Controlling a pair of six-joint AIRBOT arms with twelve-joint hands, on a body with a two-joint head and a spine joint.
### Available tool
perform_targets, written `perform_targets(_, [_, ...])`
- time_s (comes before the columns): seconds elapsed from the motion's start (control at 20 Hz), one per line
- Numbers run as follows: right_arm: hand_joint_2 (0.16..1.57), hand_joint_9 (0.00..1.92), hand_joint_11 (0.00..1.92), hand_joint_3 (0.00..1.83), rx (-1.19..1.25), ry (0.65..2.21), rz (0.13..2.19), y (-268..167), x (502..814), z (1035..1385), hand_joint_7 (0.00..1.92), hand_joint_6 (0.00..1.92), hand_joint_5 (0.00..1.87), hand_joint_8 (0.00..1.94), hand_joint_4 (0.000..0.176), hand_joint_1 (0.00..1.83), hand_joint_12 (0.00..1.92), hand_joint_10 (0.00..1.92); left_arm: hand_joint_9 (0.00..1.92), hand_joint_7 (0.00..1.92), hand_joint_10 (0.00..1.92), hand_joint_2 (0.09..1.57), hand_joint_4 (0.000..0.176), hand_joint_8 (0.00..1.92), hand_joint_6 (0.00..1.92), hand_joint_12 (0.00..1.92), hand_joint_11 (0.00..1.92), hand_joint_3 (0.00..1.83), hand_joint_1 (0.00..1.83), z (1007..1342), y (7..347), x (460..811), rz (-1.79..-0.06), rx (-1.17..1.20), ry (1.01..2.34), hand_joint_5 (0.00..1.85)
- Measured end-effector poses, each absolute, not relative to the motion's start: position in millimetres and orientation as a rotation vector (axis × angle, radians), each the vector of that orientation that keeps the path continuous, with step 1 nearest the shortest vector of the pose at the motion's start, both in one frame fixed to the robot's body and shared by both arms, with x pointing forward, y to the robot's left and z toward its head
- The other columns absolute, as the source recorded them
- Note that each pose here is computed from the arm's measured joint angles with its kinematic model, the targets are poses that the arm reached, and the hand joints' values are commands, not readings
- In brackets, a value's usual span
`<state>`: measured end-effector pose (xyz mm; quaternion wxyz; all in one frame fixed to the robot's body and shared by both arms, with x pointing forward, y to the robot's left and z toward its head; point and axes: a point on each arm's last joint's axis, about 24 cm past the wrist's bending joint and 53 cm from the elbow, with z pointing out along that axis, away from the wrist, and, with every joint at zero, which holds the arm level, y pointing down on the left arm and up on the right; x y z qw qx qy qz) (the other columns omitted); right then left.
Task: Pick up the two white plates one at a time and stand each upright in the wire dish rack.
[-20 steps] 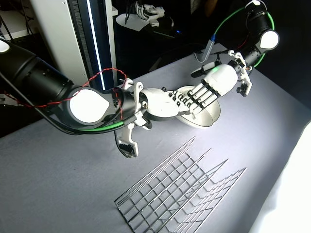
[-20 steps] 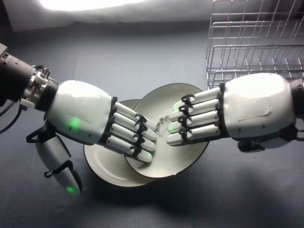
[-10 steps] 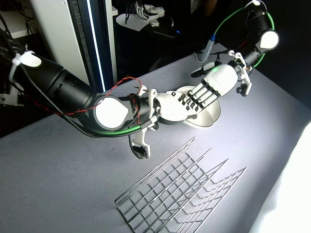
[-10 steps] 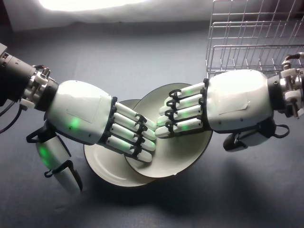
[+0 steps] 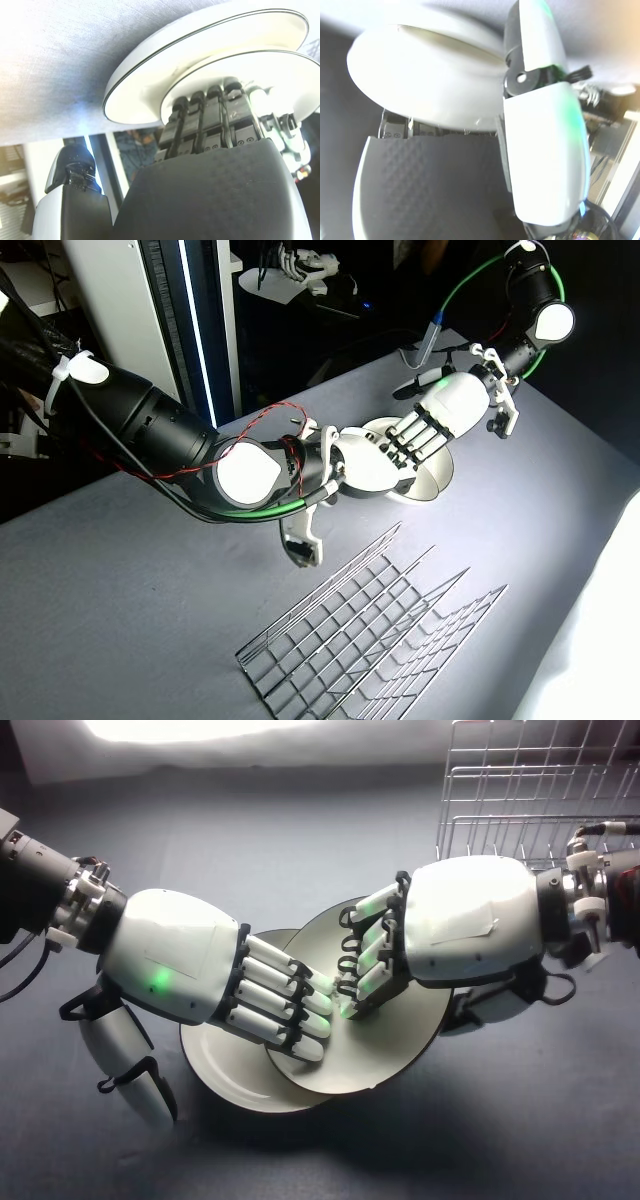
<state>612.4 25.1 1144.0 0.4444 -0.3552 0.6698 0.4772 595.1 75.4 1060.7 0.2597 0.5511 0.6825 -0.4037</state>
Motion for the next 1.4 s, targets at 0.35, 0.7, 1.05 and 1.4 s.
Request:
perform_targets(0.35, [1.05,1.19,0.89,0.00,-0.905,1.633,1.204,27.9,606.1,1147.6,1.21,0.77,1.09,0.64,0.000,1.26,1.24,0.54,0.00,0.00,0.00,1.06,0.000,0.00,0.01,0.00,0.00,0.00,0.00,1060.7,75.2,594.6,-1.097,1.493,1.851,0.04])
perform_targets(0.7, [1.04,1.06,0.84,0.00,-0.872,1.619,1.251,30.1,604.0,1155.7,1.18,0.75,1.09,0.54,0.000,1.39,1.23,1.05,0.00,0.00,0.00,1.07,0.000,0.00,0.00,0.00,0.00,0.01,0.00,1082.7,81.3,605.1,-1.052,1.445,1.848,0.03])
perform_targets(1.05, [1.07,1.02,0.82,0.00,-0.791,1.581,1.321,29.9,597.5,1187.9,1.10,0.86,1.04,0.68,0.000,1.38,1.21,1.08,0.00,0.00,0.00,1.07,0.000,0.00,0.00,0.00,0.00,0.00,0.00,1137.3,107.2,605.8,-1.071,1.317,1.815,0.02])
perform_targets(1.4, [1.05,1.04,0.85,0.00,-0.666,1.566,1.376,24.0,591.9,1223.1,1.14,0.81,1.06,0.62,0.000,1.39,1.18,1.04,0.00,0.00,0.00,1.07,0.000,0.00,0.00,0.00,0.00,0.00,0.00,1175.0,128.4,609.0,-1.080,1.250,1.806,0.02])
